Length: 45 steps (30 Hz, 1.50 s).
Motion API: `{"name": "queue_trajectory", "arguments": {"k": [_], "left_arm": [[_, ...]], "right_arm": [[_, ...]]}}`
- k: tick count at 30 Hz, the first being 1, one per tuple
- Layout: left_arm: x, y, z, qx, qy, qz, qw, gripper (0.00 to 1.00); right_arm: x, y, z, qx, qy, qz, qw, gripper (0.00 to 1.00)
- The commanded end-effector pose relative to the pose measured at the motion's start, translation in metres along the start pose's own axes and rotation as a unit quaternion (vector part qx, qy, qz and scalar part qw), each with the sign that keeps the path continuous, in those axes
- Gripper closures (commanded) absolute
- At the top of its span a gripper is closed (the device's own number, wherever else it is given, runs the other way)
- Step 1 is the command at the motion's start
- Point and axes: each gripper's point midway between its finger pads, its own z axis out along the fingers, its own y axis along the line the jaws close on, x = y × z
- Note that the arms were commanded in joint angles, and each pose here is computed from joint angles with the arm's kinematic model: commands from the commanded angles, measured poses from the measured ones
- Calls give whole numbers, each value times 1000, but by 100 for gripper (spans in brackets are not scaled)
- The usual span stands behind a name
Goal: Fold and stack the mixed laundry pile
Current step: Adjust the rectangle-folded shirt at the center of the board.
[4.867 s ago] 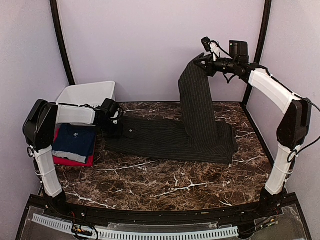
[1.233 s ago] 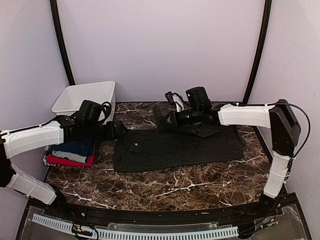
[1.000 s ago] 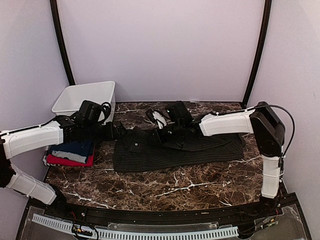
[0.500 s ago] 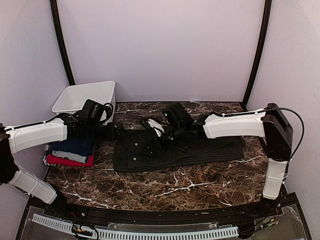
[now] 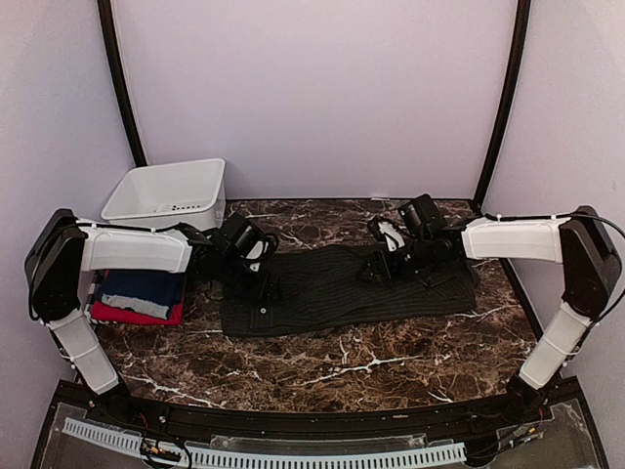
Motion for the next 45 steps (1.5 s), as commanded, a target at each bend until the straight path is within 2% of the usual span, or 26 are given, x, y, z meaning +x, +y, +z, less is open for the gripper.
{"name": "queue_trajectory", "arguments": {"k": [1, 9, 16, 21, 27, 29, 30, 33, 35, 37, 42, 45], "left_arm": [[13, 11, 0, -31, 27, 1, 999, 27], [18, 52, -1, -113, 42, -59, 991, 38], [23, 49, 7, -84, 53, -65, 993, 43], [26, 40, 17, -55, 62, -55, 995, 60], [30, 33, 19, -35, 73, -53, 995, 70], [31, 34, 19, -36, 76, -54, 995, 67], [31, 34, 19, -38, 78, -55, 995, 62], [34, 34, 18, -39, 83, -55, 994, 61], [36, 34, 19, -37, 87, -55, 994, 65], [35, 31, 19, -31, 87, -53, 994, 73], [24, 27, 10, -27, 71, -46, 996, 98], [10, 27, 2, -36, 56, -38, 997, 100]], "right_arm": [[0, -32, -21, 51, -7, 30, 998, 34], [11, -77, -37, 89, -3, 60, 994, 38], [29, -110, -41, 110, 9, 95, 989, 40], [33, -119, -48, 112, 6, 110, 987, 41], [32, -117, -56, 105, -4, 117, 988, 41], [29, -116, -58, 103, -8, 116, 988, 41], [28, -116, -59, 103, -9, 117, 988, 41], [26, -117, -60, 103, -10, 116, 988, 41], [26, -118, -60, 103, -9, 115, 988, 41], [26, -119, -61, 103, -9, 116, 988, 41], [28, -122, -67, 108, -14, 121, 987, 42], [28, -122, -72, 111, -18, 124, 986, 41]]}}
